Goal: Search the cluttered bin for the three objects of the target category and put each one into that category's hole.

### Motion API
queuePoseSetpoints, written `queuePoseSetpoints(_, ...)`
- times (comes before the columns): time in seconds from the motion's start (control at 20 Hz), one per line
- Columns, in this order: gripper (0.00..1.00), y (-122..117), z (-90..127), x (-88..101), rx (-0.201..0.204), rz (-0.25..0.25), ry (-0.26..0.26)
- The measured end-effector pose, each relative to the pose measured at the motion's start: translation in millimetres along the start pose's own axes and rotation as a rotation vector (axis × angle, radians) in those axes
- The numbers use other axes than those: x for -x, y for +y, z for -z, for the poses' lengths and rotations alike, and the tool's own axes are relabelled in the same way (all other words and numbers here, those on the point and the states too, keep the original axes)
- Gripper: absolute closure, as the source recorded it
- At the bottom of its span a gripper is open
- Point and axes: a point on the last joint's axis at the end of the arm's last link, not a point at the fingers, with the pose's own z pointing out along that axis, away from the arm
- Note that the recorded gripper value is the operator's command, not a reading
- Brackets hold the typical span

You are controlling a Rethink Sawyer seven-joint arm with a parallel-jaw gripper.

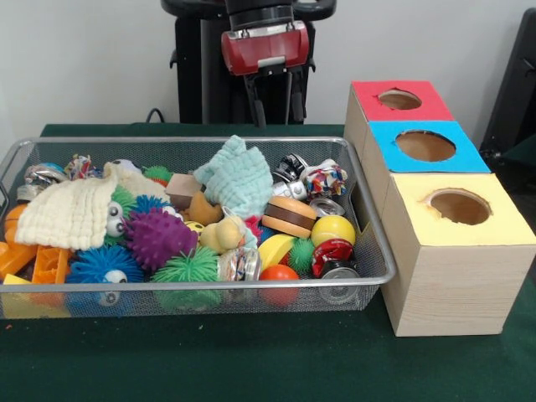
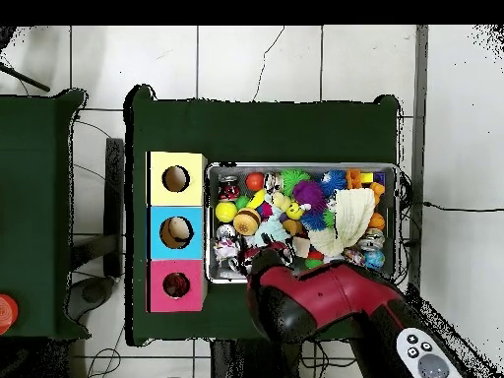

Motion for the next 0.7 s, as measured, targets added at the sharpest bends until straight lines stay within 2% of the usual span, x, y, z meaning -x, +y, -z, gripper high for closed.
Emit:
queuePoseSetpoints(0.2, 0.00, -9, -5, -9.2, 0.012, -0.028, 0.009)
queuePoseSetpoints(0.4, 0.00, -20, -9, -13.2, 0.011, -0.035, 0.005)
queuePoseSetpoints(0.7, 0.00, -45, -17, -12.0, 0.013, -0.050, -0.026)
